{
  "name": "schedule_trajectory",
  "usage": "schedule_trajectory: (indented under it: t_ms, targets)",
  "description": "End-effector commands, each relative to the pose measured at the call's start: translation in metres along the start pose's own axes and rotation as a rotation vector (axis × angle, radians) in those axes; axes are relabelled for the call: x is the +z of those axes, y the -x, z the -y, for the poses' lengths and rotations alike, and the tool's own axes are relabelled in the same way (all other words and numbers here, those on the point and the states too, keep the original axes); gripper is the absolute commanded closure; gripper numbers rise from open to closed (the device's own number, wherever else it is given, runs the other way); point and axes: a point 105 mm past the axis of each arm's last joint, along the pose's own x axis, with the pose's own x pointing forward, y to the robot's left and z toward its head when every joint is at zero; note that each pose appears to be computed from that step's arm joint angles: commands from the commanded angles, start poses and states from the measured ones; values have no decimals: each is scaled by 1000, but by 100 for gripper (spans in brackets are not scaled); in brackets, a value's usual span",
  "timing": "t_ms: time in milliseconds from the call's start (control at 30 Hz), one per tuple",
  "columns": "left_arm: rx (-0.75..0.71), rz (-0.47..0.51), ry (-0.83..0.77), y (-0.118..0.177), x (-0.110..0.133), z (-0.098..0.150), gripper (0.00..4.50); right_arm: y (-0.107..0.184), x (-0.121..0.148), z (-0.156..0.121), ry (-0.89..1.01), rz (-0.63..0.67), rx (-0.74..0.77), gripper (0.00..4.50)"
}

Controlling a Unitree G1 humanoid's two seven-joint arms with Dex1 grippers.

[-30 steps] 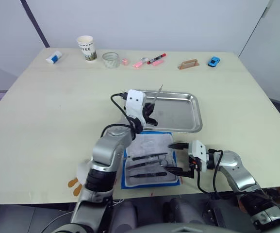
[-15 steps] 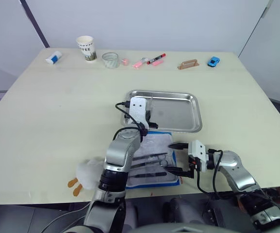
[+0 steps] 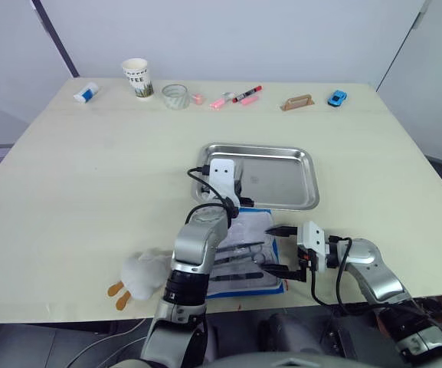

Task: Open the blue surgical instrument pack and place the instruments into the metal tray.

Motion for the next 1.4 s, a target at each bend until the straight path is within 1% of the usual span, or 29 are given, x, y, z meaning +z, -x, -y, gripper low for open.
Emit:
schedule_trajectory:
  t_ms: [33, 67, 133, 167, 300, 400, 533, 667, 767, 933, 1100, 1167, 1200, 1300, 1400]
  targets:
    - [33, 15, -18, 3, 4, -4, 268, 0, -84, -53, -264, -277, 97, 0]
    - [42, 18, -22, 3, 4, -5, 223, 0, -84, -53, -264, -277, 97, 0]
    - [50, 19, -26, 2, 5, -6, 153, 0, -84, -52, -264, -277, 95, 0]
    - [53, 19, -26, 2, 5, -7, 104, 0, -84, -52, -263, -278, 94, 0]
    - [58, 28, -29, 3, 7, -8, 104, 0, -84, -52, -263, -278, 92, 0]
    - [40, 71, -46, 7, 18, -9, 104, 1, -84, -53, -266, -277, 91, 0]
    - [-26, 132, -80, 14, 32, -7, 104, 0, -84, -52, -266, -276, 91, 0]
    - [-147, 194, -158, 26, 46, -12, 104, 0, -83, -51, -262, -274, 89, 0]
    - [-226, 202, -207, 33, 48, -19, 104, 0, -83, -50, -260, -273, 90, 0]
    - [-455, 243, -275, 52, 54, -30, 104, 0, -83, -50, -261, -272, 91, 0]
    - [-756, 215, -378, 84, 43, -42, 104, 1, -83, -50, -265, -273, 89, 0]
    - [-826, 200, -408, 92, 40, -46, 104, 1, -84, -50, -266, -274, 89, 0]
    - [-845, 192, -415, 94, 39, -52, 104, 2, -84, -50, -266, -274, 88, 0]
    - [-959, 142, -505, 110, 33, -75, 104, 2, -83, -51, -267, -274, 90, 0]
    - [-1063, 85, -586, 123, 25, -88, 104, 1, -83, -51, -268, -273, 91, 0]
